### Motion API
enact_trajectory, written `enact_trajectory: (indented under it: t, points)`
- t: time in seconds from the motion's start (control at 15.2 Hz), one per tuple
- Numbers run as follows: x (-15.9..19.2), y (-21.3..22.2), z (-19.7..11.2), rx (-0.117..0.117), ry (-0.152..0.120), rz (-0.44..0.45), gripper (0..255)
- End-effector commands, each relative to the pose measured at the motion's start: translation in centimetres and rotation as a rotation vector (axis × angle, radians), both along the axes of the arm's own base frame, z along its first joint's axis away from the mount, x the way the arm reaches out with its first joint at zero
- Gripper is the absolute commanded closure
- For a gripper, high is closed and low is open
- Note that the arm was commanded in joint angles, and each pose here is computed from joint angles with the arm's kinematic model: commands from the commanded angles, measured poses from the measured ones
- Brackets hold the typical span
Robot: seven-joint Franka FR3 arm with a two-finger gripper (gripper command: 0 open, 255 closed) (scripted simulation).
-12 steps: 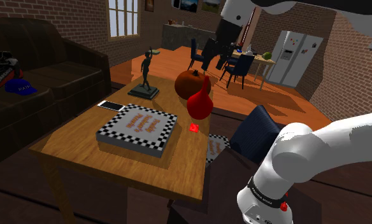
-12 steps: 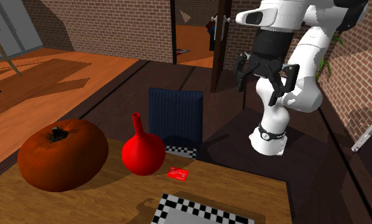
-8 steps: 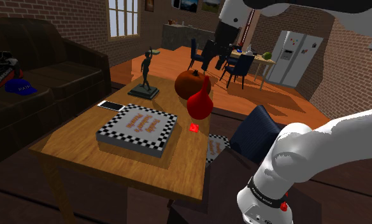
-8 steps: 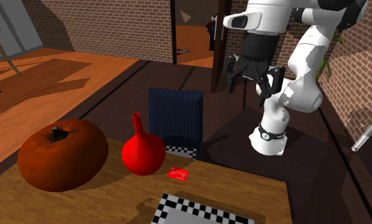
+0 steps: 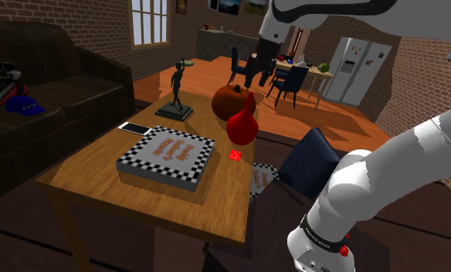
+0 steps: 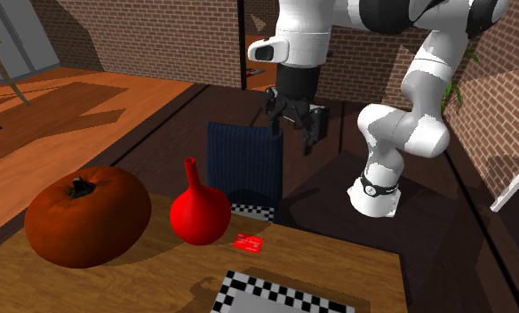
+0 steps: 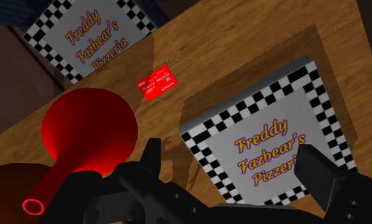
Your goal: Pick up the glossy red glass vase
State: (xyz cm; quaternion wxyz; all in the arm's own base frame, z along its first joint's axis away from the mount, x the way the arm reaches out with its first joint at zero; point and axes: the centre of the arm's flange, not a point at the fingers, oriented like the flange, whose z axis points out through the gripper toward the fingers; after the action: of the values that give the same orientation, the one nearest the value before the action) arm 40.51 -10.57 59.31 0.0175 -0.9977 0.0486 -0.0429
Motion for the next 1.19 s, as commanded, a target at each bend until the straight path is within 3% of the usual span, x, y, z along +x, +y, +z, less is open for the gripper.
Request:
enact_trajectory:
  t: [0.0, 1.12]
  points:
    - [1.4, -2.4, -1.0, -0.003, 0.016, 0.004, 0]
    - [13.3, -20.6, -9.0, -0.021, 0.150, 0.030, 0]
